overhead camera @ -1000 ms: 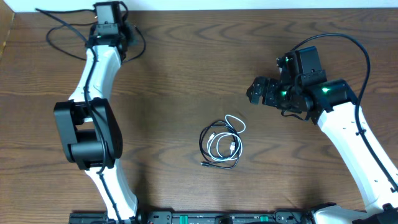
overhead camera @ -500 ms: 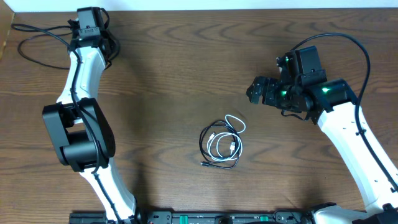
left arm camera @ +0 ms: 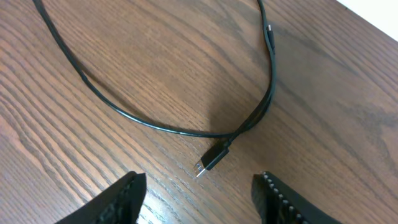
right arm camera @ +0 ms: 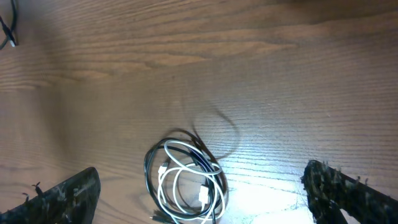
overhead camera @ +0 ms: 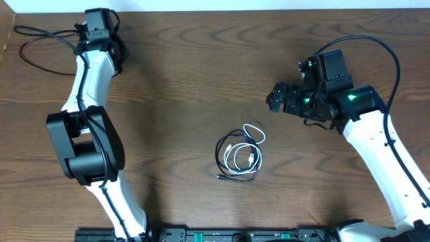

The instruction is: Untangle cables

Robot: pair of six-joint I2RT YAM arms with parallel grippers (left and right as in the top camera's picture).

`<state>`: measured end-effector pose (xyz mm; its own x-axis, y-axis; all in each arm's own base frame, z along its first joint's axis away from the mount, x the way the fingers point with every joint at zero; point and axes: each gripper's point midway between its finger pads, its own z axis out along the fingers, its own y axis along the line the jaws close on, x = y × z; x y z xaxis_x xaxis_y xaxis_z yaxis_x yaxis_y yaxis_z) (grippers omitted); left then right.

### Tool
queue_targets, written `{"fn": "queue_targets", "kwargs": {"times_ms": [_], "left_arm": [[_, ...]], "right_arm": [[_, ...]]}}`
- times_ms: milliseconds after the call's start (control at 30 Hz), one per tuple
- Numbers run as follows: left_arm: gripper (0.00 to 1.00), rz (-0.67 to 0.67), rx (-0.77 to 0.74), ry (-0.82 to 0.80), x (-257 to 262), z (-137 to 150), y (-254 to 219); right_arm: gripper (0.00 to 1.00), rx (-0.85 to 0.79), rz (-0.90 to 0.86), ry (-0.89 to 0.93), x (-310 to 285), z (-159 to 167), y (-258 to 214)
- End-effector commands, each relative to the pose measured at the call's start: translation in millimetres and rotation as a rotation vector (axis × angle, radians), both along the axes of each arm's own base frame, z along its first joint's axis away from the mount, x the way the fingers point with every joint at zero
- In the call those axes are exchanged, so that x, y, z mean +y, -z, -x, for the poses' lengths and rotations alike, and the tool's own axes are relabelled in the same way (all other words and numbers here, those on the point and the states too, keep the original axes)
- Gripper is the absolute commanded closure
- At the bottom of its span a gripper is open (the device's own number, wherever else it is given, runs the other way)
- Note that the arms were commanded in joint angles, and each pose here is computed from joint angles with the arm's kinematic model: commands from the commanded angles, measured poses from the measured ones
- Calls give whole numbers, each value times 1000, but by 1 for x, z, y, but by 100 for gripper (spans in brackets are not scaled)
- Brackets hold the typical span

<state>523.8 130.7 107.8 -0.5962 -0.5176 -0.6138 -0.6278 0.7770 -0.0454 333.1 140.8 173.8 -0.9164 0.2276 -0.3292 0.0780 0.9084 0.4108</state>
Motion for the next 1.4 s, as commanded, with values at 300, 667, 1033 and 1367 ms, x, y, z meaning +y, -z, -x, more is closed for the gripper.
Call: {"fn": "queue_targets", "kwargs": {"times_ms": [300,667,1033,1367], "left_arm": [[39,155,57,141,-10,11,12],[15,538,17,615,-149,10,2],[10,736,326,713,-251,86,16],[10,770,511,737,-285,140,7]], "right_arm": [[1,0,8,8,1,-1,2],[1,-12,72,42,-11,-4,5],[1,-20,234,170,-55,-10,10],[1,40,357,463,-156,-8,14]]}}
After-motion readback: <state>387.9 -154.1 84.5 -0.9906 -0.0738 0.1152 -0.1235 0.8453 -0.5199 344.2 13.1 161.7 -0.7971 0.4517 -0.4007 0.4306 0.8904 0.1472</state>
